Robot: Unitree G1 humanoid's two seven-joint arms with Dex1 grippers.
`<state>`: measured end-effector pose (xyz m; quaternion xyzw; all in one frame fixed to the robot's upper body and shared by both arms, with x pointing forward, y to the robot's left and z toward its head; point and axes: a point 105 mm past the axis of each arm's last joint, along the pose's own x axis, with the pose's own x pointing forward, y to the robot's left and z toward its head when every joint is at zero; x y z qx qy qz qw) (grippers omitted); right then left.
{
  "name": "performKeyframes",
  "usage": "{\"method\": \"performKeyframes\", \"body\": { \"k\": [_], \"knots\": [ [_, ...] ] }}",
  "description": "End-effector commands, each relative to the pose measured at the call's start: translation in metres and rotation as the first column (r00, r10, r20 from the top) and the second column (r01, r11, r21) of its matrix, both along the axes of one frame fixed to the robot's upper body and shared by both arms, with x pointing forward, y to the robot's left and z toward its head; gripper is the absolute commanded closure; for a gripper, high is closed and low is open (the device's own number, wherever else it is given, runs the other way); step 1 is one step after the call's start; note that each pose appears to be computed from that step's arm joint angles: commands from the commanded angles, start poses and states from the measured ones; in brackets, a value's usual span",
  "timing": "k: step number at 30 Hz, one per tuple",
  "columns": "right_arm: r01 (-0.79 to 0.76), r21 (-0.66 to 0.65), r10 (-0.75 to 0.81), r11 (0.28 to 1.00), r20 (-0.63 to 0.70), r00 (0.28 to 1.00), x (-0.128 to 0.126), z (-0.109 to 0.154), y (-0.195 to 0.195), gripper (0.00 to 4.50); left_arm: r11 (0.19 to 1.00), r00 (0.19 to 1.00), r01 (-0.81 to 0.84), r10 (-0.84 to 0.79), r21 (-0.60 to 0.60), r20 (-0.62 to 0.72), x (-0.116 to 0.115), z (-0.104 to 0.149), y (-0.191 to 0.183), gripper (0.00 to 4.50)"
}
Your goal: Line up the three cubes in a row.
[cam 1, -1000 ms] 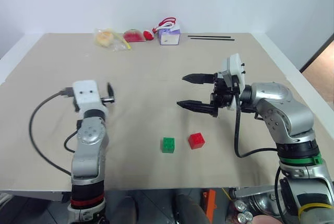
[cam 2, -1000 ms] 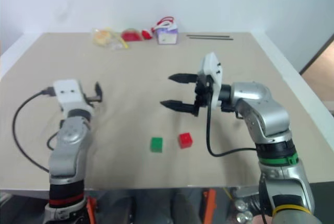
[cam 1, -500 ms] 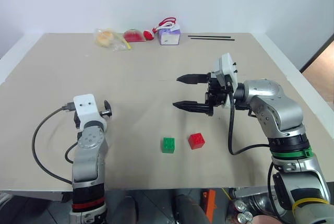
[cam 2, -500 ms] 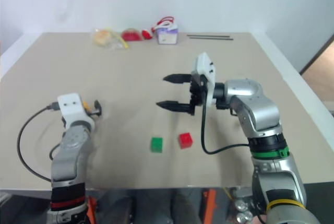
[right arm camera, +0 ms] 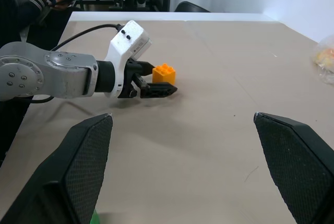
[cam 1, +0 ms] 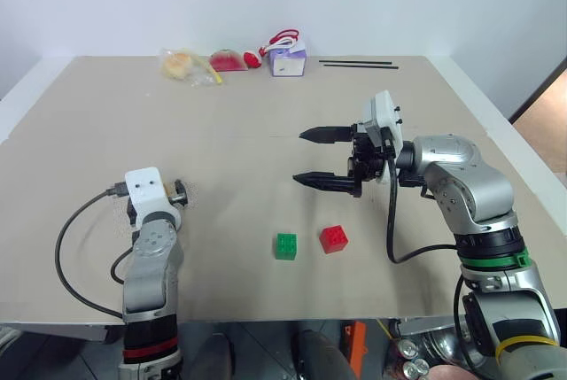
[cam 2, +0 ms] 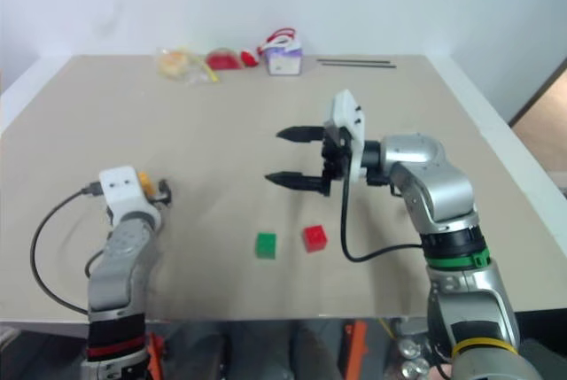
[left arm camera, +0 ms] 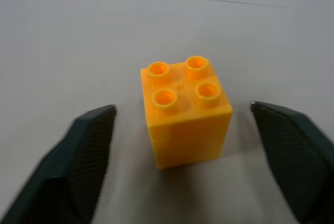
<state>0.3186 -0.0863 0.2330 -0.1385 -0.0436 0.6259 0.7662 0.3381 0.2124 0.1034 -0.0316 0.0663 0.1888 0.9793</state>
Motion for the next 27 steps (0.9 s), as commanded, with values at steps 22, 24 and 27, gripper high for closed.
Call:
{"method": "performKeyframes", "body": {
  "k": [22, 24, 27],
  "knots": [
    [-0.070, 0.052, 0.069, 0.996, 0.021, 0.997, -0.022, 0.022, -0.005, 0.00, 0.684, 0.657, 0.719, -0.728, 0.128, 0.196, -0.001, 0.055, -0.057, 3.19],
    [-0.095, 0.005, 0.095, 0.995, 0.001, 0.995, -0.031, 0.015, -0.010, 0.00, 0.506, 0.493, 0.848, -0.862, 0.156, 0.117, -0.016, 0.048, -0.064, 3.19],
    [-0.140, -0.077, 0.138, 0.987, -0.034, 0.990, -0.045, 0.003, -0.016, 0.00, 0.228, 0.234, 0.958, -0.972, 0.176, -0.015, -0.044, 0.034, -0.070, 3.19]
  ]
}}
